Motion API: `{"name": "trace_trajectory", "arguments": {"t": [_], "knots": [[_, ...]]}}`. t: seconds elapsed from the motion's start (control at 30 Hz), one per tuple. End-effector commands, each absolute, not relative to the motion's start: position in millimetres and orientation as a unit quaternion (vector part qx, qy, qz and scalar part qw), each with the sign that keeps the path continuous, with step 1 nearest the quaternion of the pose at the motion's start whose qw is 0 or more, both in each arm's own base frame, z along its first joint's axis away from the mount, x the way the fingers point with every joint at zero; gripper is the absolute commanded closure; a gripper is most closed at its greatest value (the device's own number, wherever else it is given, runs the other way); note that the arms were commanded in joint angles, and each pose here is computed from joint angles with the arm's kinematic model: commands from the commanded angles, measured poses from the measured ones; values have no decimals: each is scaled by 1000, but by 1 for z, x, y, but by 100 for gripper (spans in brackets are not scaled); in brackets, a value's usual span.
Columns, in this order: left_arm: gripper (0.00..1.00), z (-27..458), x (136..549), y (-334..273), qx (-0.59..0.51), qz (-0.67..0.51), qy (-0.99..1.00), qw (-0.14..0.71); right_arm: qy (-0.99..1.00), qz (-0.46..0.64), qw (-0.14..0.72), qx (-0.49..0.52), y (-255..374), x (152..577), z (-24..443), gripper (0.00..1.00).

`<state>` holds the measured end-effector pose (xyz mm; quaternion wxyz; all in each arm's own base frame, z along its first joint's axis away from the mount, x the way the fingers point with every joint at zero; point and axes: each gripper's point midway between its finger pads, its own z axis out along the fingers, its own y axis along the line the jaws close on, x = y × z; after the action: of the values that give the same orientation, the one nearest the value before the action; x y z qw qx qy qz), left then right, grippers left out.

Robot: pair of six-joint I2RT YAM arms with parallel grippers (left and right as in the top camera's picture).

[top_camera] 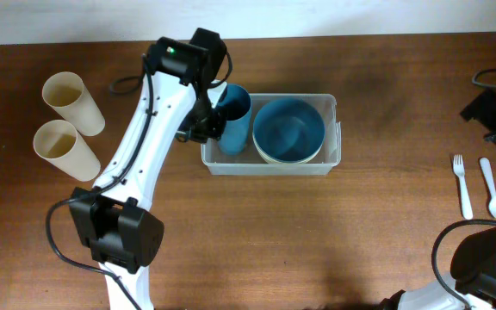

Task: Pack container
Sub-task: 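Lower the second blue cup into the first blue cup and release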

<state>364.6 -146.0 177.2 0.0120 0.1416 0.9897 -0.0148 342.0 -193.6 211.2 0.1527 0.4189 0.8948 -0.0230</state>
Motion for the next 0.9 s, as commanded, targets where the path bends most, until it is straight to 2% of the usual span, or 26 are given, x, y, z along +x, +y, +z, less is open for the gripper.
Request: {"name": "trace_trajectory", "arguments": {"t": [0.0,0.87], "knots": [[98,173,361,-162,137,-60,989,13,893,-23,149,424,-194,341,209,1],[98,173,392,-175,140,-78,984,76,893,-23,149,424,-194,341,209,1]]}}
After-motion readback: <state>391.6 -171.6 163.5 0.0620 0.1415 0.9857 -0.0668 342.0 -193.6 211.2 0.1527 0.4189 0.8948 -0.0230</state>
